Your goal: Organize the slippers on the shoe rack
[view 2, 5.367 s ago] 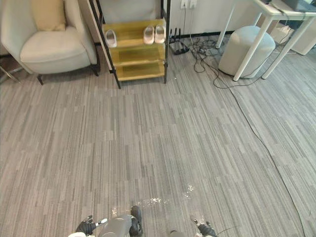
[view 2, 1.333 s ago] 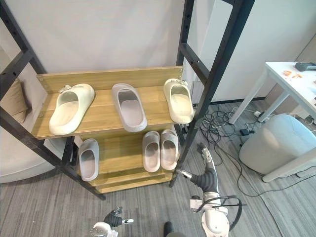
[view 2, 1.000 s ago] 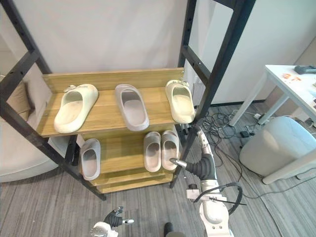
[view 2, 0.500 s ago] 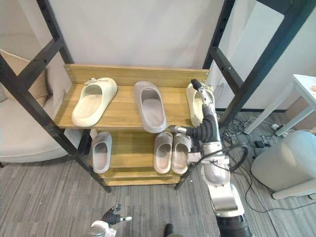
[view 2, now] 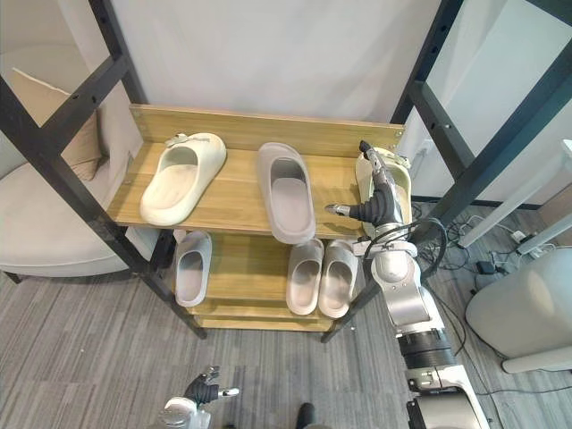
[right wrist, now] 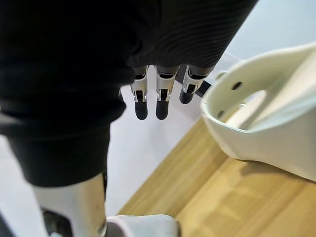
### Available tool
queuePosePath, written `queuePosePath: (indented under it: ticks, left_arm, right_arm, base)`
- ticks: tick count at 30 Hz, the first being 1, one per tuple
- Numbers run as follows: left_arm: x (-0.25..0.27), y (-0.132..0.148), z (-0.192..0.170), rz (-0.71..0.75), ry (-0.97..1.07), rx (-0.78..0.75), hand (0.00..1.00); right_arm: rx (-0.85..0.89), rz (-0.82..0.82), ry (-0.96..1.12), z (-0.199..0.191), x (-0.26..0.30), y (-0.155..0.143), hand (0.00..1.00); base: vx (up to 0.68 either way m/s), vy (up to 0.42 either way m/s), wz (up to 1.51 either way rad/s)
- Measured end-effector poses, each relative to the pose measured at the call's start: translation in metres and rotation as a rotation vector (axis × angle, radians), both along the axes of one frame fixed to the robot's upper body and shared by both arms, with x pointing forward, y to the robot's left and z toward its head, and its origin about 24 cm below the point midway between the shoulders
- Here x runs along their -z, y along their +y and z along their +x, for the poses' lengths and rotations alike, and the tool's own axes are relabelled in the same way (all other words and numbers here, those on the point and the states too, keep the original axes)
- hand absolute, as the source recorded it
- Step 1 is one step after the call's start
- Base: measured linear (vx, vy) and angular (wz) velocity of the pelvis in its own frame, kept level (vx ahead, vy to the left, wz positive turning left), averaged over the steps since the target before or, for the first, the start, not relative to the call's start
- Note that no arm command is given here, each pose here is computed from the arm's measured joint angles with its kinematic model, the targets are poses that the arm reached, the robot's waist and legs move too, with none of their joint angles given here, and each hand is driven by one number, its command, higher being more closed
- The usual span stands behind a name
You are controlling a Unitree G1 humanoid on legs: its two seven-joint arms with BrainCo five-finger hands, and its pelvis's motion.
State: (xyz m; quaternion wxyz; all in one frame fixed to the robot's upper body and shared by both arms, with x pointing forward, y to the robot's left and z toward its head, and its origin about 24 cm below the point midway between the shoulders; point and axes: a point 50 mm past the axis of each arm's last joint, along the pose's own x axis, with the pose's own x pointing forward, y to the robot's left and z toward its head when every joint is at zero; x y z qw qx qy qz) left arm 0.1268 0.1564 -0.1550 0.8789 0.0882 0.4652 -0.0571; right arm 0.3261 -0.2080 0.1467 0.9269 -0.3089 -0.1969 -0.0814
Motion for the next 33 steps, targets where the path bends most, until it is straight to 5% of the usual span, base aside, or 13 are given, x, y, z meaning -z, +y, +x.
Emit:
queuePosePath:
  ticks: [33]
  left_arm:
    - [-0.007,0.004,0.013,-0.013,-0.065,-0.055,0.00]
  right_arm:
    - [-0.013,0.001,0.021,0.047,-0.031,0.014,0.00]
  base:
    - [0.00,-0.025,0.07]
